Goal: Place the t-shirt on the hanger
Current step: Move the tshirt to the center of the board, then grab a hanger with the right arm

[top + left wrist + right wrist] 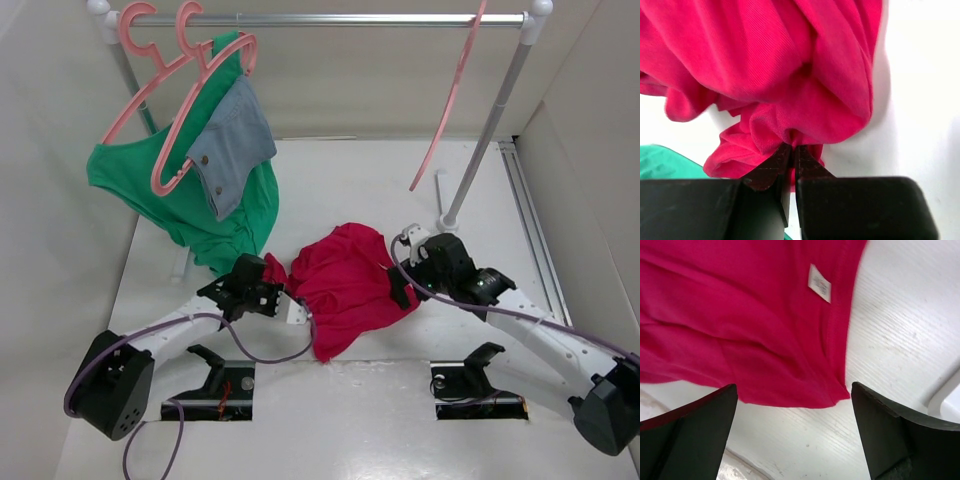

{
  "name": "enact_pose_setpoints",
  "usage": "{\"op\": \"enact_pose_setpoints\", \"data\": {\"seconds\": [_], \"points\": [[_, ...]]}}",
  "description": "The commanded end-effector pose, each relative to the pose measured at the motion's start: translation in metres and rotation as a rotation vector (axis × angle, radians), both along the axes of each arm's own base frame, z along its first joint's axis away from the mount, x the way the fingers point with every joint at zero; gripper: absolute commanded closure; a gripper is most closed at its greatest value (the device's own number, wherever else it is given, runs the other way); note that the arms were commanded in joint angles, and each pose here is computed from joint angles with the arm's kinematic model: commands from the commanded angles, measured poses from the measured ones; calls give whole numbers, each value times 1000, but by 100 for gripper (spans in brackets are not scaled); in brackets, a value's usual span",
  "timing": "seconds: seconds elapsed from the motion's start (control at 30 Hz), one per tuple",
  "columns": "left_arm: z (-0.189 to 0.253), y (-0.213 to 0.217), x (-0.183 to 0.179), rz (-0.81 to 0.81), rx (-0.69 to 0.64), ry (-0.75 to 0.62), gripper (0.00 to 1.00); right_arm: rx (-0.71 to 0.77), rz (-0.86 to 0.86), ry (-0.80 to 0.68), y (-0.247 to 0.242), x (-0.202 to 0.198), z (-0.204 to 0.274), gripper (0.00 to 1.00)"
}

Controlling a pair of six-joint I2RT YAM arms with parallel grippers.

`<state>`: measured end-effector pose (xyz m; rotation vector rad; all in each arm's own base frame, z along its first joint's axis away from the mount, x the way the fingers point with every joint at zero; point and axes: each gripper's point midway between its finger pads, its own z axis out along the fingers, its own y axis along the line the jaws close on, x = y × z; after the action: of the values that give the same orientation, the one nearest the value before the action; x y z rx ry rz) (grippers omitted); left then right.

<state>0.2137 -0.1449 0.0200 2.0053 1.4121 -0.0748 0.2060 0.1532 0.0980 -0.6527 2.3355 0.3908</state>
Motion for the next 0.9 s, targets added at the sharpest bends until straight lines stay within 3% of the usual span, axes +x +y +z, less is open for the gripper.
{"op": "enact_pose_setpoints", "data": {"seconds": [0.0, 0.2, 0.3, 0.33, 0.4, 0.43, 0.47, 0.57, 0.63, 0.67, 0.73, 0.83, 0.87], "points": [[-11, 23, -23, 19, 101, 99, 100, 66, 145, -141, 30, 9, 43, 0], [-10, 59, -36, 4, 200, 165, 100, 23, 493, -167, 99, -23, 52, 0], [8, 47, -29, 12, 143, 161, 100, 35, 604, -208, 126, -30, 82, 0], [20, 38, -26, 11, 95, 162, 93, 53, 615, -234, 131, -28, 98, 0], [35, 26, -18, 35, 23, 152, 62, 116, 630, -311, 143, -23, 151, 0], [41, 21, -16, 71, -17, 164, 53, 141, 639, -349, 146, -22, 172, 0], [52, 12, -7, 77, -73, 133, 29, 186, 670, -385, 152, -25, 195, 0], [58, 6, -1, 109, -141, 92, 25, 318, 715, -525, 155, -37, 273, 0], [68, 1, 5, 96, -188, 15, 15, 408, 776, -588, 155, -53, 318, 0], [69, 1, 5, 94, -197, -4, 0, 437, 809, -622, 155, -60, 334, 0], [74, 0, 5, 76, -226, -61, 0, 521, 912, -647, 157, -82, 362, 0], [77, -2, 4, 64, -251, -95, 0, 600, 945, -762, 148, -97, 414, 0], [79, -4, 4, 56, -262, -99, 0, 630, 898, -865, 142, -93, 444, 0]]}}
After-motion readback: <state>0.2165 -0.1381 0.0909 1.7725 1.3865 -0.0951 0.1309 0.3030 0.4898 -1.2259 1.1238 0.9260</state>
